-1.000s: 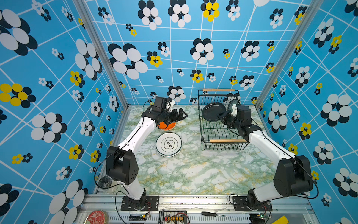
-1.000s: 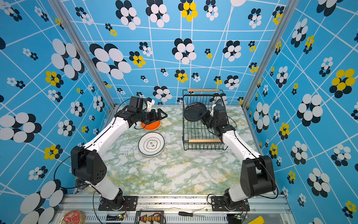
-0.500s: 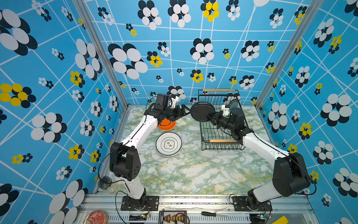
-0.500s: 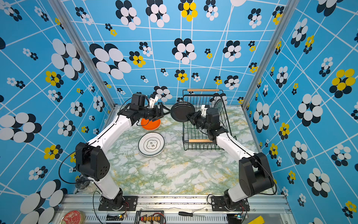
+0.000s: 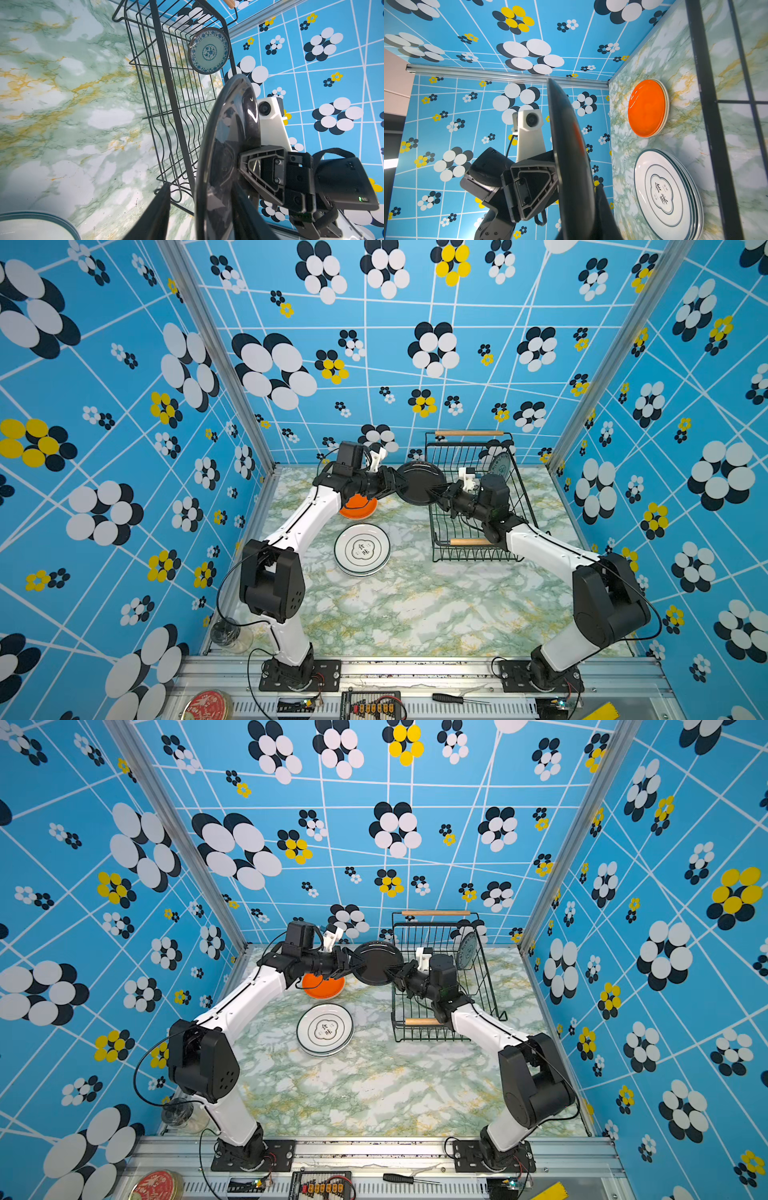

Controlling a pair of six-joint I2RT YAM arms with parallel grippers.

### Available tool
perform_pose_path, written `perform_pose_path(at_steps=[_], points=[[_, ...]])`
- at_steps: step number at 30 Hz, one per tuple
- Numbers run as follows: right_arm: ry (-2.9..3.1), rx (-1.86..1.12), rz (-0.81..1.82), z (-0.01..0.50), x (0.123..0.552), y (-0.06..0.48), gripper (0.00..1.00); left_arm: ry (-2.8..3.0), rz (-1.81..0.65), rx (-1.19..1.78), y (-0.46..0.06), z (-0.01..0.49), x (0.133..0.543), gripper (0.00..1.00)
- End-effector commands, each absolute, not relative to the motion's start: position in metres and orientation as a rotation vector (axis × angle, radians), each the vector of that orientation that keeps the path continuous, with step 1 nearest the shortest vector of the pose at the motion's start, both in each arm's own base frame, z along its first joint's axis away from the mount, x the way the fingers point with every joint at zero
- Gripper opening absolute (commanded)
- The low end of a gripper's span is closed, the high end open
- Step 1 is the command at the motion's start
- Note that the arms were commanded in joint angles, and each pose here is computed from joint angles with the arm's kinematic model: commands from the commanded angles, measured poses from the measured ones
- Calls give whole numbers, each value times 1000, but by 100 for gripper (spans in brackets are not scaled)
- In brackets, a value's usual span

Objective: Unload the plates from the dish rack
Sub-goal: Place the plate among the plates.

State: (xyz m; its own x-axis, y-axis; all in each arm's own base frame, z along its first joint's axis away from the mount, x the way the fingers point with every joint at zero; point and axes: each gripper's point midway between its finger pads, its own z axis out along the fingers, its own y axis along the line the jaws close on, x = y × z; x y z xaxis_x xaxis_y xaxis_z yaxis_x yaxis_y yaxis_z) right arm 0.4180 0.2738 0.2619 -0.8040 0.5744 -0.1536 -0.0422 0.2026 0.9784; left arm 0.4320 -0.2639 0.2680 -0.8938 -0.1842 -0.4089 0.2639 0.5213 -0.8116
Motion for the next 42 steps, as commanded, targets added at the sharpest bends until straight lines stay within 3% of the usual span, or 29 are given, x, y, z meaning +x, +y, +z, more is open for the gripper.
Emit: perform_pose_path(at_steps=[1,7,16,19,24,28,42], points=[[1943,406,1699,282,418,285,10,2288,-1389,116,-270,277,426,37],[1961,390,1710,278,419,295,12,2297,-1398,117,-270,273,424,21],[1959,376,1704,279,422,298,34,2310,-1401,107,-264,270,420,5],[1965,369,1693,279,424,299,46,2310,-1404,93,-259,270,420,2],[2035,359,1593,270,428,297,81,2313,-1386,57,-244,272,420,0],[2144,332,1394,259,430,287,96,2320,-1338,-6,-220,271,422,0],[2451,95,402,253,437,202,99,2411,-1048,-338,-123,239,446,0]])
